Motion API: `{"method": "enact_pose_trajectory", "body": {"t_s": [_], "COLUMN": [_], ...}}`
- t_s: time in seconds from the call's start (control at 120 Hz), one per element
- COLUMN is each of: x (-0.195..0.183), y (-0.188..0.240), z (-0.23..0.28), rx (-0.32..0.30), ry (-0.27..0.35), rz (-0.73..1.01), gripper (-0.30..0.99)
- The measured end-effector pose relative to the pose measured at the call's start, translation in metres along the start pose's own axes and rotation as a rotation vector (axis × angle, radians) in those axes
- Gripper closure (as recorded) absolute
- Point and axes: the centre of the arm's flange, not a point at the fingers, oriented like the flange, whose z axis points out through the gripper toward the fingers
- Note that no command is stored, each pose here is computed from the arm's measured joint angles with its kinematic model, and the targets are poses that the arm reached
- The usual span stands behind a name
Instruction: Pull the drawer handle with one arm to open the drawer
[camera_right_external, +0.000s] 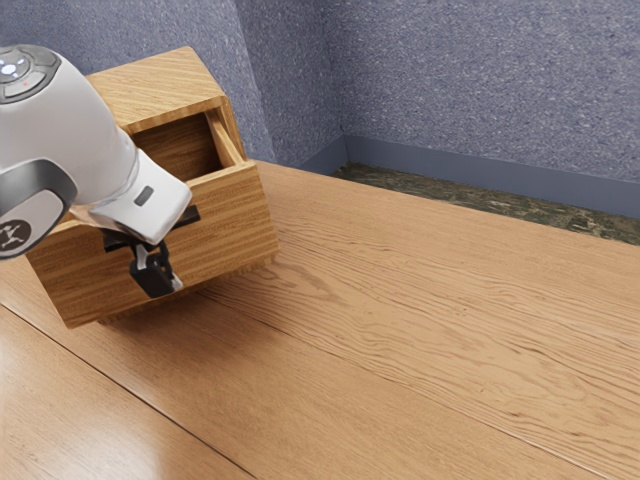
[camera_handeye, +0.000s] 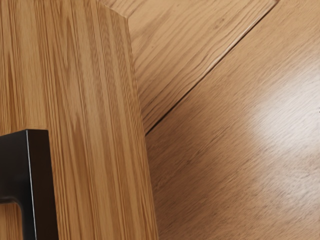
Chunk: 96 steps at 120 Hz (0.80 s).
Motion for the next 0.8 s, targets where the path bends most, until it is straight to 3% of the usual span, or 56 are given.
{"method": "enact_pose_trajectory", "body": {"t_s": [0.317,0.525,0.625,0.675,0.742,0.775,0.8], "x": [0.011,0.02,0.024,0.043,0.076,0.085,0.092], "y": [0.012,0.026,0.031,0.039,0.062,0.081,0.091], "z": [-0.006,-0.007,-0.011,-0.057,-0.208,-0.239,-0.236], "rx": [-0.004,-0.012,-0.015,0.065,0.281,0.307,0.283], "ry": [0.019,0.026,0.031,0.069,0.198,0.224,0.218], "rz": [0.0,0.008,0.006,0.035,0.083,0.111,0.124], "gripper": [0.01,-0.2,-0.19,-0.04,0.0,0.0,0.0]}}
